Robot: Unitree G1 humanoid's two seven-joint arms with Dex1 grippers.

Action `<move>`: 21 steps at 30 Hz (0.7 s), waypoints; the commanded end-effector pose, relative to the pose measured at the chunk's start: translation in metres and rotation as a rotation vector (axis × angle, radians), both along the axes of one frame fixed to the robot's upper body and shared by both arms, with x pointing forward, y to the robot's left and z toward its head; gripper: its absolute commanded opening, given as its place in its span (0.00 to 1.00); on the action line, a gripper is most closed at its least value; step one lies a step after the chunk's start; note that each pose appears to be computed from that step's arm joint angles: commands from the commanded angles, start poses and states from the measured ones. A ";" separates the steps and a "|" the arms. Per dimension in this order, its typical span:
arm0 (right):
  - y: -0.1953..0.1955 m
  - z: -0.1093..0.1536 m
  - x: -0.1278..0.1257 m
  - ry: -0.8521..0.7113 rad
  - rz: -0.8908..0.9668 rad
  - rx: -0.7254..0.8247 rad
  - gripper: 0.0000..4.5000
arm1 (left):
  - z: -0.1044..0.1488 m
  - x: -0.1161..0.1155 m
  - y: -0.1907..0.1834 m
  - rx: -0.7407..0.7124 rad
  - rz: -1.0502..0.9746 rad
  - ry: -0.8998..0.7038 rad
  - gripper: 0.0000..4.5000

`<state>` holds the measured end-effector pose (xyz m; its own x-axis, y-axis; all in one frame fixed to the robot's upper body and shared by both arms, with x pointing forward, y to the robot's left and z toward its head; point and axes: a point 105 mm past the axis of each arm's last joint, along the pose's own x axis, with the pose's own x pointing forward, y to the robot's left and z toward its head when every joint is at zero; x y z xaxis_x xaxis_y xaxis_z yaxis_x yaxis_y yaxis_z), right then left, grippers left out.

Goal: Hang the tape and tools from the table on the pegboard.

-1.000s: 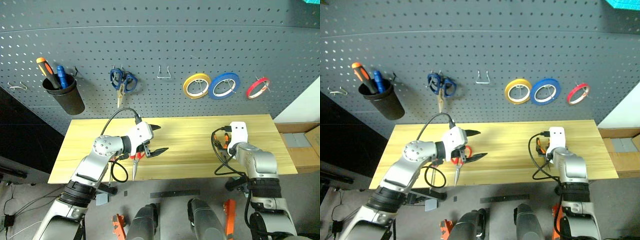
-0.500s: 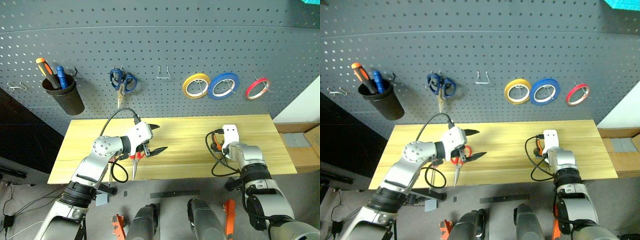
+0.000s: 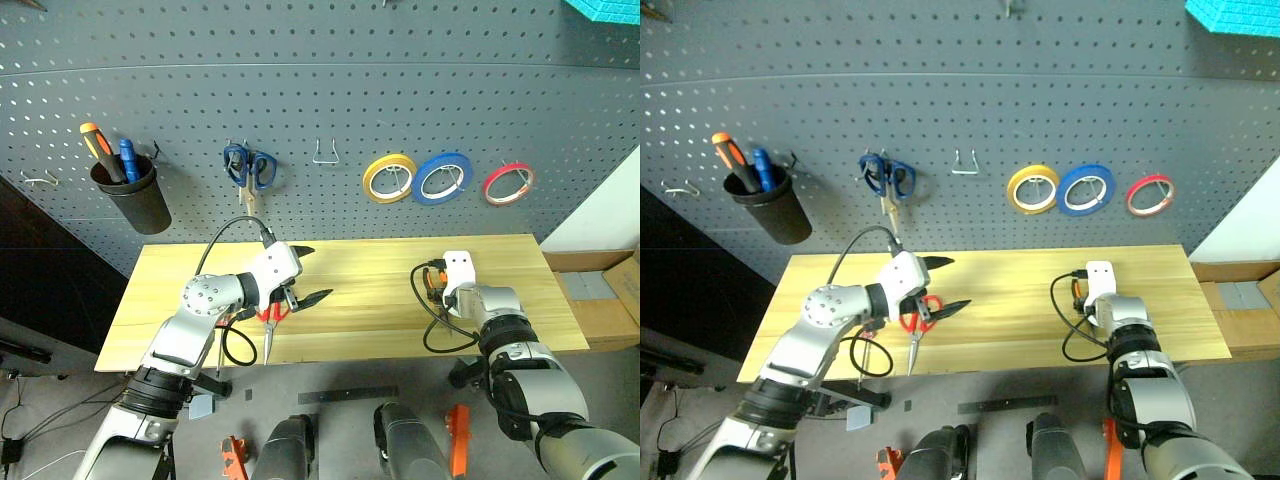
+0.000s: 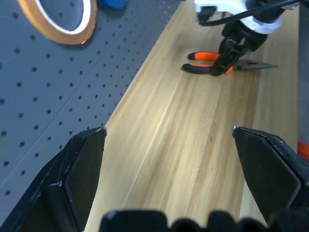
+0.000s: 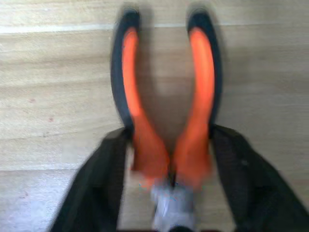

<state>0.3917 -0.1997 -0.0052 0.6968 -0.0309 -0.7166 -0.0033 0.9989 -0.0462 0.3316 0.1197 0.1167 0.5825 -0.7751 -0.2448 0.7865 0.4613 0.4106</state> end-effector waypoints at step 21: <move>0.164 0.249 -0.061 -1.081 0.484 0.057 0.41 | 0.071 -0.020 0.082 -0.480 0.410 -0.188 1.00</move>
